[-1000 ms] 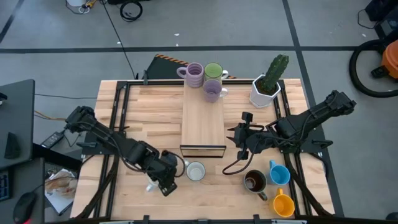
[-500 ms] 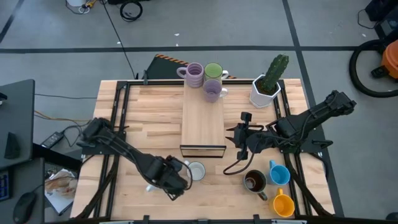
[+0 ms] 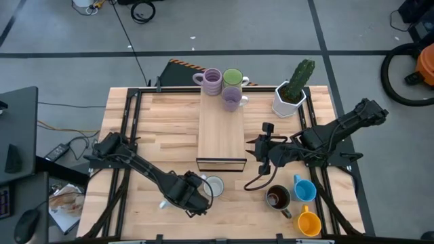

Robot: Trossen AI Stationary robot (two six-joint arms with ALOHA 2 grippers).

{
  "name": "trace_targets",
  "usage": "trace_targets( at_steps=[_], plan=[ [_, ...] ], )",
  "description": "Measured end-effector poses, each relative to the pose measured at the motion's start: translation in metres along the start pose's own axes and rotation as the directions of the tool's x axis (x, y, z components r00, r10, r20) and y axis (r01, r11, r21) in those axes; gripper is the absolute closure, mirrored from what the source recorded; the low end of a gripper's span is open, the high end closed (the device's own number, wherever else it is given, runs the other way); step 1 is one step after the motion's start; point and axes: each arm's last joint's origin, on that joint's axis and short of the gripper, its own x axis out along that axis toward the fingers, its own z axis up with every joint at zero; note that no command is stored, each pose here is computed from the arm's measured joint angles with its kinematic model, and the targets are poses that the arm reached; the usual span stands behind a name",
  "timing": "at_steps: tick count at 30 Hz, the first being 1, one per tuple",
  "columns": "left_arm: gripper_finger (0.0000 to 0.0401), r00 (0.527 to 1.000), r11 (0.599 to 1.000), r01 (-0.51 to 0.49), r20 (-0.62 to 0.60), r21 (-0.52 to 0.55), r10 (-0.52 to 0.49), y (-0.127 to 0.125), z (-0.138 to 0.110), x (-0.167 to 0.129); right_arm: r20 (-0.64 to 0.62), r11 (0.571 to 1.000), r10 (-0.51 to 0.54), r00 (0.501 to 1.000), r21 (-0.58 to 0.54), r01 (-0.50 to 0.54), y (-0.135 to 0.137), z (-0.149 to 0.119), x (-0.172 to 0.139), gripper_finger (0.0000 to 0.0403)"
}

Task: Place coffee mugs
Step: Put the blue-green mug on the shelf

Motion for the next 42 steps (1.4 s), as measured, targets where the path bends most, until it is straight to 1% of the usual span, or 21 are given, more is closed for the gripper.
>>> trace_targets(
  at_steps=[5, 9, 13, 16, 19, 20, 24, 27, 30, 32, 34, 37, 40, 42],
  plan=[
    [0.0239, 0.999, 0.999, -0.033, -0.026, 0.022, 0.034, 0.000, -0.002, 0.017, -0.001, 1.000, 0.007, 1.000, 0.000, -0.007, 0.000, 0.000, 0.000, 0.0264],
    [0.0264, 0.997, 0.998, -0.062, -0.054, 0.029, 0.063, 0.004, -0.006, 0.032, -0.003, 1.000, 0.007, 1.000, 0.006, -0.007, 0.000, 0.000, 0.000, 0.0264],
    [0.0289, 0.997, 0.997, -0.062, -0.052, 0.056, 0.065, 0.005, -0.006, 0.038, -0.002, 1.000, 0.007, 1.000, 0.007, -0.007, 0.000, 0.000, 0.000, 0.0264],
    [0.0319, 0.997, 0.994, -0.059, -0.051, 0.096, 0.064, 0.005, -0.006, 0.038, -0.002, 1.000, 0.007, 1.000, 0.008, -0.007, 0.000, 0.000, 0.000, 0.0264],
    [0.0361, 0.996, 0.982, -0.060, -0.054, 0.178, 0.071, 0.007, -0.007, 0.036, -0.001, 1.000, 0.007, 1.000, 0.008, -0.007, 0.000, 0.000, 0.000, 0.0264],
    [0.0372, 0.996, 0.979, -0.060, -0.049, 0.196, 0.070, 0.007, -0.007, 0.034, -0.001, 1.000, 0.007, 1.000, 0.008, -0.007, 0.000, 0.000, 0.000, 0.0264],
    [0.0372, 0.995, 0.961, -0.065, -0.053, 0.270, 0.082, 0.020, -0.010, 0.015, -0.001, 1.000, 0.007, 1.000, 0.009, -0.007, 0.000, 0.000, 0.000, 0.0264],
    [0.0372, 0.994, 0.954, -0.084, -0.048, 0.287, 0.102, 0.038, -0.012, -0.008, -0.001, 1.000, 0.007, 1.000, 0.012, -0.007, 0.000, 0.000, 0.000, 0.0264],
    [0.0372, 0.995, 0.933, -0.092, -0.011, 0.347, 0.102, 0.058, -0.010, -0.031, -0.001, 1.000, 0.007, 1.000, 0.015, -0.007, 0.000, 0.000, 0.000, 0.0264],
    [0.0372, 0.995, 0.912, -0.096, 0.031, 0.399, 0.091, 0.071, -0.005, -0.045, -0.001, 1.000, 0.007, 1.000, 0.014, -0.007, 0.000, 0.000, 0.000, 0.0264],
    [0.0372, 0.992, 0.890, -0.121, 0.072, 0.440, 0.100, 0.085, 0.003, -0.056, 0.000, 1.000, 0.007, 1.000, 0.014, -0.007, 0.000, 0.000, 0.000, 0.0264],
    [0.0372, 0.990, 0.873, -0.130, 0.109, 0.469, 0.089, 0.104, 0.019, -0.068, 0.000, 1.000, 0.007, 1.000, 0.013, -0.007, 0.000, 0.000, 0.000, 0.0264],
    [0.0372, 0.989, 0.863, -0.142, 0.102, 0.484, 0.105, 0.125, 0.037, -0.074, -0.006, 1.000, 0.004, 1.000, 0.011, -0.004, 0.000, 0.000, 0.000, 0.0264],
    [0.0372, 0.989, 0.849, -0.144, 0.101, 0.508, 0.107, 0.137, 0.050, -0.076, -0.007, 1.000, -0.001, 1.000, 0.013, 0.001, -0.002, 0.000, 0.001, 0.0264]
  ],
)
